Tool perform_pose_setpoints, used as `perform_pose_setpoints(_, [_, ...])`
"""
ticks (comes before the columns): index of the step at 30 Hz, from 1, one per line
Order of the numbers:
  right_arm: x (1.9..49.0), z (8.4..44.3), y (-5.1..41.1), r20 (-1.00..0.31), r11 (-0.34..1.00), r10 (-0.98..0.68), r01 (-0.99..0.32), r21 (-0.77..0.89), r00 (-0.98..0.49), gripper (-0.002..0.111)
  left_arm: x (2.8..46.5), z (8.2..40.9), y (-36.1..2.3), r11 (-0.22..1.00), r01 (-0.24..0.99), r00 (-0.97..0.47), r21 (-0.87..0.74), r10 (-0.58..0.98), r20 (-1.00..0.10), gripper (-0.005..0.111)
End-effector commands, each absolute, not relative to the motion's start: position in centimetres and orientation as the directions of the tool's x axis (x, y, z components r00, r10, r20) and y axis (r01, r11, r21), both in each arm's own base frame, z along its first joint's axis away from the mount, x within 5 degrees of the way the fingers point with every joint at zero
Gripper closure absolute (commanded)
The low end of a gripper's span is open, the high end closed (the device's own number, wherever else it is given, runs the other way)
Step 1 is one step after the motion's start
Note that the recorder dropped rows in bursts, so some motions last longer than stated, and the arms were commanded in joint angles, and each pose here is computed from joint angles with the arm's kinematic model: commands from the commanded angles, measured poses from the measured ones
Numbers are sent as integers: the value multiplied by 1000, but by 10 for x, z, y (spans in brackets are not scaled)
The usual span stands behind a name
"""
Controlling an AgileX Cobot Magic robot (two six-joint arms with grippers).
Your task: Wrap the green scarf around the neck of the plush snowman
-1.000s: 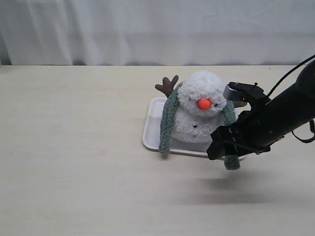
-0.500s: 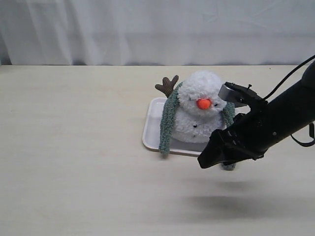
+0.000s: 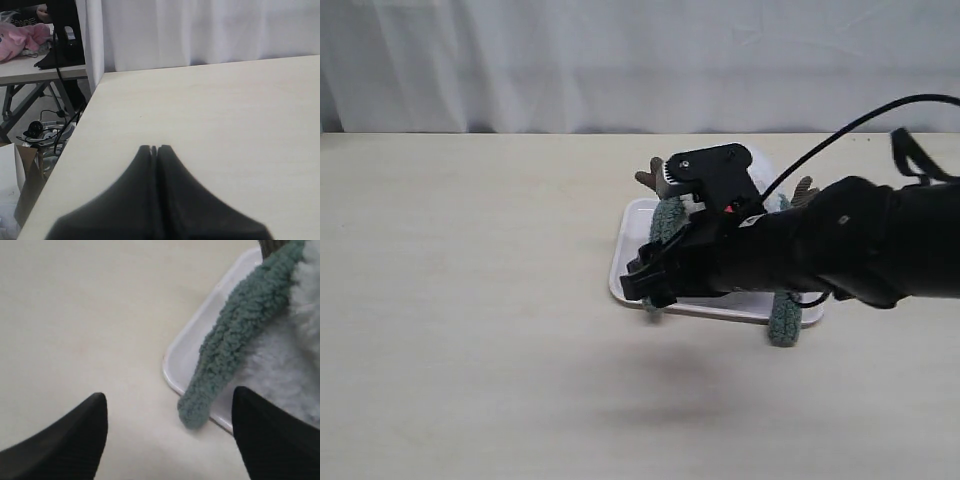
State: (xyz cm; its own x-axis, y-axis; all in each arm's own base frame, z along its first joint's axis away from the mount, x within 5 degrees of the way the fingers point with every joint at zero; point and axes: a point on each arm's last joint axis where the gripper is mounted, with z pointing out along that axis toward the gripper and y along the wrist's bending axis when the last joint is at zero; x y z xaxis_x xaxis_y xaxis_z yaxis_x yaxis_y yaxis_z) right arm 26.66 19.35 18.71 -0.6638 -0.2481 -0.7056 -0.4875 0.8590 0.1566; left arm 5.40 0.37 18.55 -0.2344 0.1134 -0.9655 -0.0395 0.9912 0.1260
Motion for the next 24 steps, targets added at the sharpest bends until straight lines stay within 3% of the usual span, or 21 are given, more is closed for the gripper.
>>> perform_pose_setpoints(1, [274, 163, 201, -719, 904, -205, -410, 122, -665, 43, 54, 185, 3, 992, -37, -226, 122, 110, -968, 107])
perform_pose_setpoints(7, [279, 127, 201, -658, 929, -204, -356, 104, -725, 43, 54, 185, 3, 992, -37, -226, 122, 110, -968, 107])
perform_pose_setpoints(21, [307, 110, 228, -624, 920, -178, -354, 169, -761, 44, 54, 185, 3, 992, -37, -226, 122, 110, -968, 107])
perform_pose_setpoints(24, [307, 109, 227, -619, 920, -183, -355, 165, -764, 51, 54, 185, 3, 992, -37, -226, 122, 110, -968, 107])
